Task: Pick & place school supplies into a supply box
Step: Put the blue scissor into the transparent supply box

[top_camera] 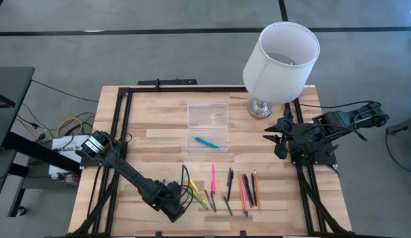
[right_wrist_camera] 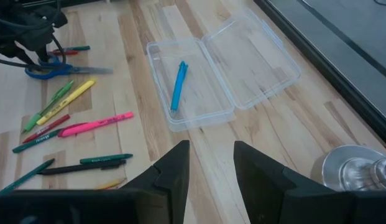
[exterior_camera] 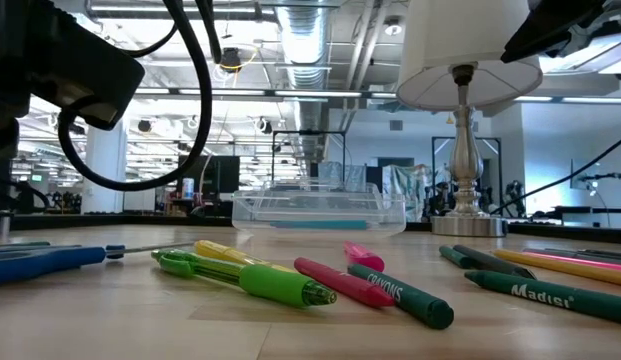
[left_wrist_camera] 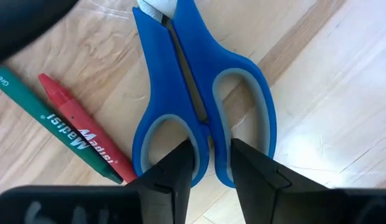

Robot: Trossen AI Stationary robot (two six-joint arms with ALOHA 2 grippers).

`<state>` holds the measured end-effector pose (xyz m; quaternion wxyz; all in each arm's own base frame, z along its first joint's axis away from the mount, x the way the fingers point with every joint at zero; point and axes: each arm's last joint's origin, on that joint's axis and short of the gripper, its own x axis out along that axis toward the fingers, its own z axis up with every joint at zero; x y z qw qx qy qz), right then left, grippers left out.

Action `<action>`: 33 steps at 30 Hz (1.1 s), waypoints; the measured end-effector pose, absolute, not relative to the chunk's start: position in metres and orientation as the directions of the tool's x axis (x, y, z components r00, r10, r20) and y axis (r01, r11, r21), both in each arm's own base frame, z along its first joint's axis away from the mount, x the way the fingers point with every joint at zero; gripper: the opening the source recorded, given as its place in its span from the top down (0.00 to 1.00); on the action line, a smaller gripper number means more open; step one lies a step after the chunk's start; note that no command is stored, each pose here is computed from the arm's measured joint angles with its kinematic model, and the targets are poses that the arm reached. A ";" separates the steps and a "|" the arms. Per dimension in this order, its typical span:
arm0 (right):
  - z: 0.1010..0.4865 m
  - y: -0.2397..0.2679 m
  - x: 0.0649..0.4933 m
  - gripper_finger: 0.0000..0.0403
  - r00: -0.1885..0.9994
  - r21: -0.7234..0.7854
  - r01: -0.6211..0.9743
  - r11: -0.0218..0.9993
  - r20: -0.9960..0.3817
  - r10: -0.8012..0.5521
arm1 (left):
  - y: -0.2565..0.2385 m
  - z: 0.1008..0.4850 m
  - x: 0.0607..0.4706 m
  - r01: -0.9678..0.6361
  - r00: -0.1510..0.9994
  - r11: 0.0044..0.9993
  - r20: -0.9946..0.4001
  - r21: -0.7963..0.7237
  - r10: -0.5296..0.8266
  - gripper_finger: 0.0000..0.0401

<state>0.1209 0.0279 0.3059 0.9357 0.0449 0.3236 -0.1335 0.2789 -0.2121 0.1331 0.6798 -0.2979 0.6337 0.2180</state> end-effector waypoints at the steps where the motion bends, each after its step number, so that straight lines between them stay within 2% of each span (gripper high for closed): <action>1: 0.306 0.028 0.121 0.71 0.755 -0.002 0.279 0.960 -0.617 -0.221 | -0.212 0.133 0.279 -0.674 0.102 0.727 -0.991 -0.129 -0.081 0.75; 17: 0.307 0.028 0.122 0.71 0.763 0.013 0.283 0.959 -0.609 -0.218 | -0.213 0.135 0.280 -0.683 0.115 0.718 -0.990 -0.134 -0.076 0.79; 26: 0.307 0.028 0.122 0.71 0.764 0.014 0.283 0.959 -0.608 -0.217 | -0.213 0.136 0.282 -0.662 0.122 0.737 -0.990 -0.136 -0.073 0.75; 33: 0.307 0.028 0.122 0.71 0.764 0.014 0.283 0.959 -0.608 -0.217 | -0.213 0.138 0.281 -0.662 0.120 0.736 -0.990 -0.140 -0.081 0.81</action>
